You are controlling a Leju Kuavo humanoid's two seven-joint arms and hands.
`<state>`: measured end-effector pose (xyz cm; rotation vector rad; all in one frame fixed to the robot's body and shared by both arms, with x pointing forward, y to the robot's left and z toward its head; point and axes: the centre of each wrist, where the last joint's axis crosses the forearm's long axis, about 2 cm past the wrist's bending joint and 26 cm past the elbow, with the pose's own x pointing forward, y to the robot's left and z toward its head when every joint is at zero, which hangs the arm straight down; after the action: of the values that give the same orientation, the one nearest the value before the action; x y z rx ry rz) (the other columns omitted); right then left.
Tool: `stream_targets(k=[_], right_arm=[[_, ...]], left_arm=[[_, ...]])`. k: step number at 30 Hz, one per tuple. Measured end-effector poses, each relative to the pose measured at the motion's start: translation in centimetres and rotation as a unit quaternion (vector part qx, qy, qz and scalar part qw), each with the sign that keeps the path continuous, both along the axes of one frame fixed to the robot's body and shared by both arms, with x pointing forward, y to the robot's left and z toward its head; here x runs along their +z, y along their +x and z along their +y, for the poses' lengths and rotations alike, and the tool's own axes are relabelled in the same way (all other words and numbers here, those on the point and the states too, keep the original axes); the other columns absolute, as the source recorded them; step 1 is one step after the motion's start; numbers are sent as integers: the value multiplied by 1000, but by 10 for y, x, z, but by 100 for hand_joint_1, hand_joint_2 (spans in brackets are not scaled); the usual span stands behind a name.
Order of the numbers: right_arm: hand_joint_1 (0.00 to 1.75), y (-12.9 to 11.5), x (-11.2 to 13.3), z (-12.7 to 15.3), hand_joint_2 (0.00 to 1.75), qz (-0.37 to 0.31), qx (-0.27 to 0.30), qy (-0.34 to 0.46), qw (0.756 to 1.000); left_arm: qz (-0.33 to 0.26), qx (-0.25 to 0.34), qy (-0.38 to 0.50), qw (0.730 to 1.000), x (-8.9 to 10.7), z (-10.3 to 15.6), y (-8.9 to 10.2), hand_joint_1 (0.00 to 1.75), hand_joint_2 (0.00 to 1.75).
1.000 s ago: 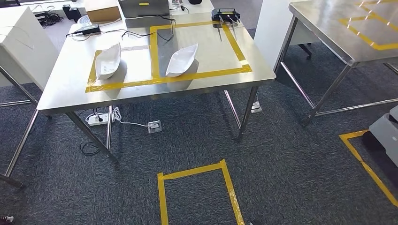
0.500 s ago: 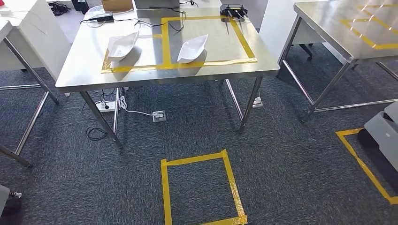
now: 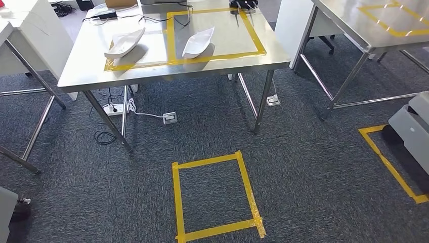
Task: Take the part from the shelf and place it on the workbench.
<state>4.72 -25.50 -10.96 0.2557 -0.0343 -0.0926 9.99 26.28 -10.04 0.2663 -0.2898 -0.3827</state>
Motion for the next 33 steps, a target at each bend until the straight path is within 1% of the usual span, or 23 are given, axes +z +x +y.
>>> stream_targets(k=[3,8,14,22,26,28,33], right_arm=[[0,0,0,0,175,1,-2,0,1000],[0,0,0,0,175,17,-2,3,1000],[0,1,0,0,175,-2,-3,0,1000],[0,5,1,0,175,-1,2,0,1000],[0,5,1,0,175,5,3,1,1000],[0,5,1,0,175,7,3,1,1000],[0,4,0,-1,175,13,5,-1,1000]], left_arm=[[2,2,1,1000,0,1,0,0,0],[18,14,10,1000,-2,11,-5,0,0],[21,17,4,1000,-3,13,-12,0,0],[13,0,-6,1000,-2,10,-8,0,0],[13,-12,-15,1000,-1,8,-3,0,175],[21,-17,-5,1000,-1,8,-3,0,175],[43,-4,7,999,-2,10,-6,0,175]])
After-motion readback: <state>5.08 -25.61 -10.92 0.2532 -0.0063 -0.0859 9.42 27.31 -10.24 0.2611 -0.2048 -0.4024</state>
